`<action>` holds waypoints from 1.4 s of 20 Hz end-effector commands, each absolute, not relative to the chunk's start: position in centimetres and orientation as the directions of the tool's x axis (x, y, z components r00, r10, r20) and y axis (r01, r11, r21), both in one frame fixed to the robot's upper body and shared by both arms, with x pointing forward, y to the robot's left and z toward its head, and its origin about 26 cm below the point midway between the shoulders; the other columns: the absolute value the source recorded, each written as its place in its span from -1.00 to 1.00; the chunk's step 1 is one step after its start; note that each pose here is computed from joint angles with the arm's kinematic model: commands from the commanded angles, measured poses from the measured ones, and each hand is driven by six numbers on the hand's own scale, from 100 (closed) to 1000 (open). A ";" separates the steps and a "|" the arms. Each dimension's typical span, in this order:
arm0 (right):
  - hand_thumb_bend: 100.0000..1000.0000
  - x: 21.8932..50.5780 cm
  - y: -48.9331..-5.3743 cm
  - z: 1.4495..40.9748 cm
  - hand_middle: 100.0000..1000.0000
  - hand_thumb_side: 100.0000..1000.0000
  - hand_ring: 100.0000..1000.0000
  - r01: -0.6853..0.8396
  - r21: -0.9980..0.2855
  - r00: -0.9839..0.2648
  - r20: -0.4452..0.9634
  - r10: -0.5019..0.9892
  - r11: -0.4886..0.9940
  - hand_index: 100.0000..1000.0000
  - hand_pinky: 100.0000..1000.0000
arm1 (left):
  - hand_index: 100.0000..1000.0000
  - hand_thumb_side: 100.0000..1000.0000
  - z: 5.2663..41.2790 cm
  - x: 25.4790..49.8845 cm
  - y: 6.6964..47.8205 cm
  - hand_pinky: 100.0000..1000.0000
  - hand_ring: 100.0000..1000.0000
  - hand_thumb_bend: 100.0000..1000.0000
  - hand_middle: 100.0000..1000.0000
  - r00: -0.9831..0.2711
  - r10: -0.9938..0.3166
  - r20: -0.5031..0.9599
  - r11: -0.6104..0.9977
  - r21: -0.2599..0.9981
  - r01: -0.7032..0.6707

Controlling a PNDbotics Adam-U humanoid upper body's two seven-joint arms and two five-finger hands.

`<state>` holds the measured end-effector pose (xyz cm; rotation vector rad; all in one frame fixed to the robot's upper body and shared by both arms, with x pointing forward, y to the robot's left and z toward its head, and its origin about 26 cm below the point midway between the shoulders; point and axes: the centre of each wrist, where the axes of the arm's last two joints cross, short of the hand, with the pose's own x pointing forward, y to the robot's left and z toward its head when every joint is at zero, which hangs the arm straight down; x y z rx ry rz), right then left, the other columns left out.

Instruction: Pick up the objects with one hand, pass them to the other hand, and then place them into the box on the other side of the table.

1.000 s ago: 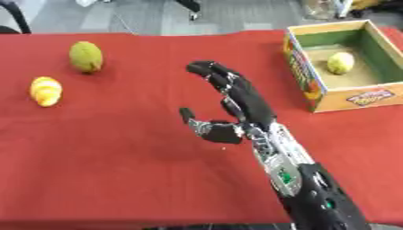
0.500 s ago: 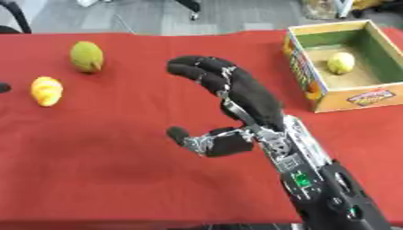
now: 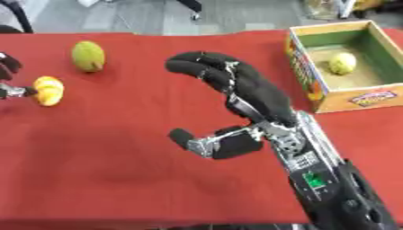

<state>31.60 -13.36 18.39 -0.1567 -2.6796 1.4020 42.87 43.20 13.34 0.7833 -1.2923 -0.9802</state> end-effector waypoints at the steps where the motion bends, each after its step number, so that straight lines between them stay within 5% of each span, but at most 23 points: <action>1: -0.48 31.3 -13.7 19.7 0.59 -0.15 0.46 0.053 -0.819 -0.991 0.028 0.132 0.571 0.81 0.48 | 0.39 -0.69 14.0 43.4 43.0 0.32 0.07 0.00 0.09 0.024 -0.934 0.355 0.356 0.929 0.098; 8: -0.49 31.2 -13.8 20.0 0.59 -0.15 0.46 0.048 -0.820 -0.991 0.031 0.129 0.571 0.81 0.48 | 0.36 -0.78 12.6 43.8 42.3 0.30 0.05 -0.13 0.07 0.070 -0.961 0.267 0.271 0.960 0.065; 11: -0.51 31.2 -13.8 20.0 0.58 -0.14 0.46 0.049 -0.820 -0.991 0.031 0.129 0.571 0.81 0.48 | 0.28 -0.92 11.7 43.7 42.4 0.24 -0.03 -0.35 0.00 0.091 -0.971 0.223 0.232 0.968 0.098; 16: -0.52 31.2 -13.9 20.0 0.58 -0.13 0.46 0.050 -0.821 -0.991 0.032 0.134 0.568 0.81 0.48 | -0.07 -0.99 11.3 43.7 42.3 0.06 -0.27 -0.53 -0.29 0.081 -0.984 0.158 0.168 0.976 0.138; 28: -0.54 31.3 -14.1 19.9 0.57 -0.12 0.46 0.055 -0.827 -0.989 0.034 0.146 0.559 0.81 0.48 | -0.26 -0.96 17.1 43.4 42.3 0.04 -0.37 -0.59 -0.46 -0.071 -0.997 -0.004 -0.004 1.000 -0.003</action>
